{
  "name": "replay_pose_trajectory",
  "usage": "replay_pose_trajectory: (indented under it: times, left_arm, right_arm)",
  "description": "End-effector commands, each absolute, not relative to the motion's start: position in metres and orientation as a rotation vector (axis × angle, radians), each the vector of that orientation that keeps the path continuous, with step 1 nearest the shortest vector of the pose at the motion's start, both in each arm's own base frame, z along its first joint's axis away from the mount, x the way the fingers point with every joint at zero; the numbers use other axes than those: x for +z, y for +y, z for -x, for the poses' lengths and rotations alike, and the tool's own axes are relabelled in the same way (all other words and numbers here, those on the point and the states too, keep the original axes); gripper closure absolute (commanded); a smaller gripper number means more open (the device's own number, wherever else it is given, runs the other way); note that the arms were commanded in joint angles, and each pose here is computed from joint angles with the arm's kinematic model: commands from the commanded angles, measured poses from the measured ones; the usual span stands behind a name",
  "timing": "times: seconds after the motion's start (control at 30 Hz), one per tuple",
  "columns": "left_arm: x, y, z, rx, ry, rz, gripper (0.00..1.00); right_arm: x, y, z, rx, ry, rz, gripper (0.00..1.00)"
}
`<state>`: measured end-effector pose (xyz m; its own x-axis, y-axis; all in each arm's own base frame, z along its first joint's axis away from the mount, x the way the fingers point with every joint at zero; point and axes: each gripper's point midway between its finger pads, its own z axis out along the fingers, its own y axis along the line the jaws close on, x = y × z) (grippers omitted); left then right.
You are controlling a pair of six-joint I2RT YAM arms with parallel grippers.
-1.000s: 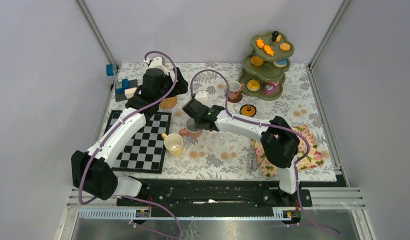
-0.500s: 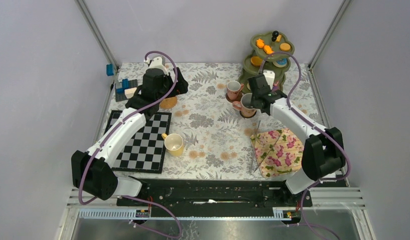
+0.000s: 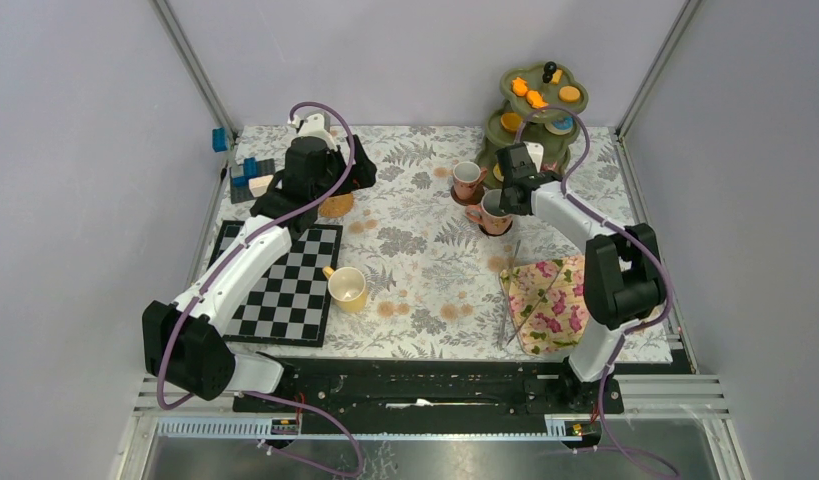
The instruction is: Serve the afternoon tea
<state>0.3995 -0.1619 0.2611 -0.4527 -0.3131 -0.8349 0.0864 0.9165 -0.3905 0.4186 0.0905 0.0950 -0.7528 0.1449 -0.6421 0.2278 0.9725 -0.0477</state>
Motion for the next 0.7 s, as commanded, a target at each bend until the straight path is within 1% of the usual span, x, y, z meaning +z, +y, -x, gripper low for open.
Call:
replay_pose_trajectory:
  times: [0.0, 0.1, 0.17, 0.27, 0.33, 0.5, 0.53, 0.6, 0.67]
  left_arm:
    - [0.269, -0.166, -0.402, -0.495, 1.953, 0.154, 0.01]
    - [0.269, -0.166, -0.402, -0.495, 1.955, 0.154, 0.01]
    - [0.267, -0.167, -0.402, -0.495, 1.958, 0.153, 0.01]
    - [0.266, -0.167, -0.403, -0.493, 1.959, 0.152, 0.01]
    - [0.265, -0.167, -0.404, -0.491, 1.961, 0.152, 0.01]
    - [0.26, -0.165, -0.405, -0.477, 1.967, 0.153, 0.01]
    - [0.258, -0.165, -0.406, -0.472, 1.969, 0.155, 0.01]
    - [0.254, -0.165, -0.407, -0.464, 1.975, 0.157, 0.01]
    - [0.248, -0.163, -0.41, -0.455, 1.985, 0.162, 0.01]
  right_arm:
    - [0.134, 0.094, -0.456, -0.099, 2.294, -0.292, 1.0]
    - [0.126, 0.094, -0.457, -0.102, 2.313, -0.286, 0.99]
    - [0.119, 0.095, -0.457, -0.106, 2.328, -0.279, 0.89]
    - [0.115, 0.097, -0.457, -0.103, 2.341, -0.266, 0.82]
    - [0.117, 0.096, -0.457, -0.105, 2.338, -0.261, 0.69]
    - [0.144, 0.1, -0.452, -0.059, 2.318, -0.226, 0.48]
    - [0.153, 0.102, -0.449, -0.037, 2.314, -0.212, 0.41]
    - [0.171, 0.106, -0.443, 0.011, 2.306, -0.186, 0.29]
    - [0.189, 0.111, -0.432, 0.069, 2.295, -0.161, 0.2]
